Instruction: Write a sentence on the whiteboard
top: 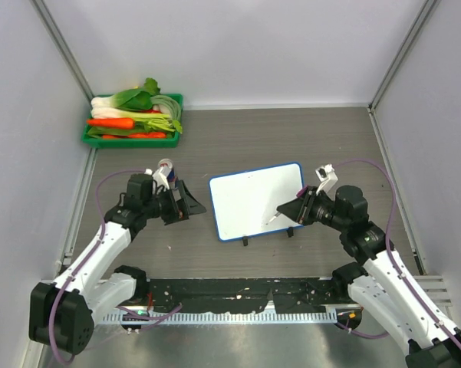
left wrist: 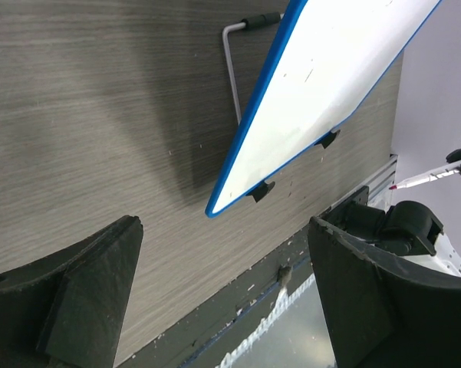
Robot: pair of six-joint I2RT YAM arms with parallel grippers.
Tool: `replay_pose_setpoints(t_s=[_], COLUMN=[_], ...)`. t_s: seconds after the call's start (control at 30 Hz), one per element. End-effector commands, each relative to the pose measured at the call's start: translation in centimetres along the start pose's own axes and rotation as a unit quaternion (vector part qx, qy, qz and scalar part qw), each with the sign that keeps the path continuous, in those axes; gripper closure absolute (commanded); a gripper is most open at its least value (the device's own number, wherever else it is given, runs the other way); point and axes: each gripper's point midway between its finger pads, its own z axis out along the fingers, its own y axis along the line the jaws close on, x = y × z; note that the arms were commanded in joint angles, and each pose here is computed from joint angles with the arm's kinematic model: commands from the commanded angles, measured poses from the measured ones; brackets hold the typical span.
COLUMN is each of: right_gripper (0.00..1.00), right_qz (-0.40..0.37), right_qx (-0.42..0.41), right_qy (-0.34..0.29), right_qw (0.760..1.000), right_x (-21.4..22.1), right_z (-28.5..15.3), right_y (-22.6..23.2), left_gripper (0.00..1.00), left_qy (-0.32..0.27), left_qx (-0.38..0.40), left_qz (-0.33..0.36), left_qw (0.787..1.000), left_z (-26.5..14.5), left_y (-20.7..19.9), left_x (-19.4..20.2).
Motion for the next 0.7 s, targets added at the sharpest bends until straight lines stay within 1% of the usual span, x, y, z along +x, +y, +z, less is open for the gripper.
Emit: replay_pose_setpoints(t_s=[0.0, 0.17, 0.2, 0.37, 0.4, 0.53, 0.67], right_gripper=[0.99, 0.99, 0.99, 0.99, 0.99, 0.99, 0.99], right_qz=[-0.034, -0.034, -0.028, -0.025, -0.029, -0.027, -0.037], right_qx=[-0.008, -0.002, 0.002, -0.006, -0.013, -0.042, -0.048], right_qy=[-0.025, -0.036, -0.027, -0.026, -0.032, -0.015, -0.024], right_qw=[0.999, 0.999, 0.999, 0.999, 0.999, 0.999, 0.998], right_x=[-0.7, -1.3, -1.0, -1.0, -1.4, -1.3, -2.1], right_z=[-0.4, 0.8, 1.2, 2.9, 3.4, 4.1, 4.0], right_y=[0.3, -0.4, -0.8, -1.4, -1.3, -0.5, 0.1], left_gripper=[0.08, 0.06, 0.06, 0.06, 0.05, 0.06, 0.06], left_qy=[-0.031, -0.025, -0.026, -0.031, -0.034, -0.048, -0.053], left_qx=[0.023, 0.023, 0.023, 0.026, 0.028, 0.010, -0.001], left_qz=[0.041, 0.035, 0.033, 0.036, 0.039, 0.042, 0.045], left_qw=[0.998, 0.999, 0.999, 0.999, 0.998, 0.998, 0.998], left_z=[0.5, 0.6, 0.5, 0.3, 0.2, 0.1, -0.1], left_y=[-1.1, -0.7, -0.6, -0.7, -0.8, -0.2, -0.1], left_x=[-2.2, -1.6, -1.4, -1.4, -1.4, -1.8, -2.0])
